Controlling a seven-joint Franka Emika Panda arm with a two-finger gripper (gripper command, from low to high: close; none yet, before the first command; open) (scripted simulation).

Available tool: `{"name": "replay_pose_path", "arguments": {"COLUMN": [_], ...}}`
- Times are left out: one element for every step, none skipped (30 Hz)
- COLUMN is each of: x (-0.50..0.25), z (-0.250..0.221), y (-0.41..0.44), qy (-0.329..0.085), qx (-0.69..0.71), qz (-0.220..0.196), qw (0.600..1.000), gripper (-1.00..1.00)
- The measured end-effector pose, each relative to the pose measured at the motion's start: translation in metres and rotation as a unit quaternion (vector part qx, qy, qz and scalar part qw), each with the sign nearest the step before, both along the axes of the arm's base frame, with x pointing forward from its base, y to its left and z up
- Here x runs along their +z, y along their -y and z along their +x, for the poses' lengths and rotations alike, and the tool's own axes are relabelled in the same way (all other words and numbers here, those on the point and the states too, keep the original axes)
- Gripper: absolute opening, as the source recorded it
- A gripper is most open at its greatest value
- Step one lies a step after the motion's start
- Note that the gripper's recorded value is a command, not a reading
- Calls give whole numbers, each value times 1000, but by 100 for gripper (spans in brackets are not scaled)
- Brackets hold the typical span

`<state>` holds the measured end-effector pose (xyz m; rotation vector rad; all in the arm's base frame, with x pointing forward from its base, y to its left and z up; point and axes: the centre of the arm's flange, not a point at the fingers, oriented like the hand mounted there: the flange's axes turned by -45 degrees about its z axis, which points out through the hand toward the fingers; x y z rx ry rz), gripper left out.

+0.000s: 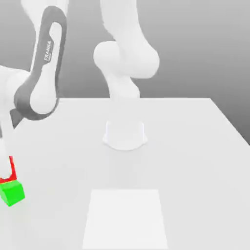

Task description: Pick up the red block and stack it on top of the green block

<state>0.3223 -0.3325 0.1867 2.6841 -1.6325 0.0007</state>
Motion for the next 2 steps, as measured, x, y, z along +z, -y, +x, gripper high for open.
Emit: {"name": "replay_pose_path", "arguments": {"x": [0, 0], "z": [0, 0], "y": [0, 0], "qy": [0, 0], "qx": [0, 0], "qz": [0, 0], "qw": [1000, 1000], "gripper": [100, 100]}}
